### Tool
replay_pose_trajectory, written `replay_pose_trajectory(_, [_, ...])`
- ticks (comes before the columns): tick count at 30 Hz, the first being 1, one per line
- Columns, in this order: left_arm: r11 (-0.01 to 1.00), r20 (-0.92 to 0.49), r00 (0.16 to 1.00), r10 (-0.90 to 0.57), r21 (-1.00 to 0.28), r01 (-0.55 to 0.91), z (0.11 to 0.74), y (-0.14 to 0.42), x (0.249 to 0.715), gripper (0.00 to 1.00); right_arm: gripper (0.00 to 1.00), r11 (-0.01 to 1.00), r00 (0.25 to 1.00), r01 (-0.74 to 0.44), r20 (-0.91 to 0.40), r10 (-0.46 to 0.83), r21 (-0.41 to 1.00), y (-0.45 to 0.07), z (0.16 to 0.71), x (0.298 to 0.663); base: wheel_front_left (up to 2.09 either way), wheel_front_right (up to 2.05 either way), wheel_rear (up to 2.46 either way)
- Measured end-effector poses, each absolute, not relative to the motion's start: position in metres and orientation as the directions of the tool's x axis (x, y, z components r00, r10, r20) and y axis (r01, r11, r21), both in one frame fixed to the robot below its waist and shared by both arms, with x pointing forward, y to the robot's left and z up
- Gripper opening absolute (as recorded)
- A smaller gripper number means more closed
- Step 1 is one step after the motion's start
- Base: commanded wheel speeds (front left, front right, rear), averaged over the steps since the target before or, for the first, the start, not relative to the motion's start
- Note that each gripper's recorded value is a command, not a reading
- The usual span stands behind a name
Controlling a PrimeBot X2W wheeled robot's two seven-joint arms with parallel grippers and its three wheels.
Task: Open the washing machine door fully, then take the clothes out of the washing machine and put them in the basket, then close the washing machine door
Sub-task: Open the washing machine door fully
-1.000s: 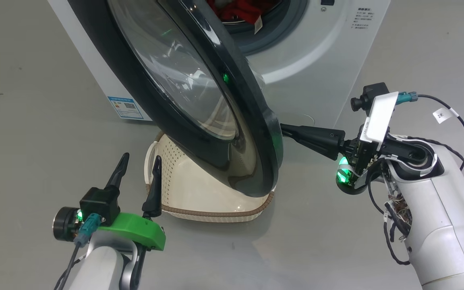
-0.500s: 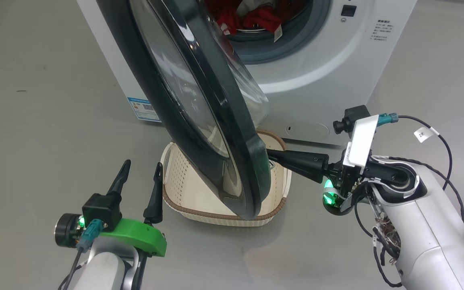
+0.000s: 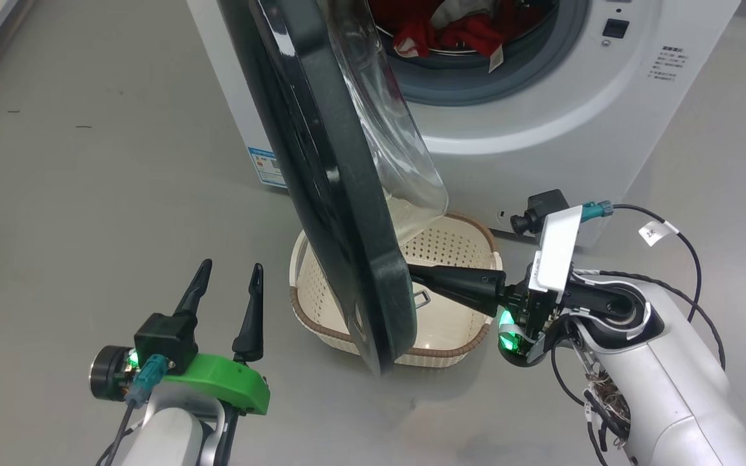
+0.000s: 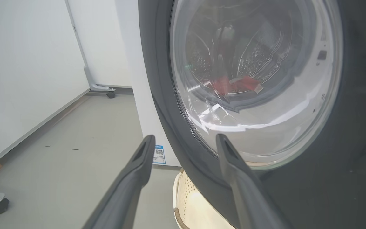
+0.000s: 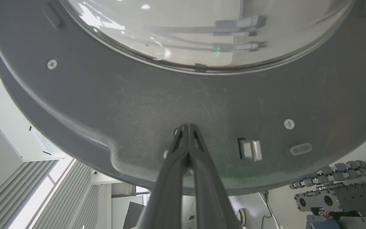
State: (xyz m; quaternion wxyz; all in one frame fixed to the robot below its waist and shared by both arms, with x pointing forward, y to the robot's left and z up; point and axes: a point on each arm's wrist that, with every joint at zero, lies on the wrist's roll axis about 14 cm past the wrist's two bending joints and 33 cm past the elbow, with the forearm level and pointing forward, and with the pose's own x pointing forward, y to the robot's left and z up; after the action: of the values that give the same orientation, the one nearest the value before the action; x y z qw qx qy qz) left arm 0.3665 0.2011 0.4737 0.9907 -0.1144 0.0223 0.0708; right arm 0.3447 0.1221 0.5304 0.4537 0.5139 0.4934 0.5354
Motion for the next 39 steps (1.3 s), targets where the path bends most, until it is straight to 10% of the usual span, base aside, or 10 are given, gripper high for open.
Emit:
replay_pose_trajectory(26, [0.935,-0.062,0.961,0.268,-0.221,-0.275,0.477,0.238,0.336,1.0,0.0,-0.14,-0.227,0.057,0.149,0.962,0.989,0.167,0.539,0.301,0.0,0.0,0.0])
replay_pose_trajectory(39, [0.932,-0.067,0.959,0.276,-0.223,-0.284,0.475,0.238,0.335,1.0,0.0,-0.185,-0.101,0.077,0.192,0.976,0.98,0.163,0.548,0.322,0.0,0.0,0.0])
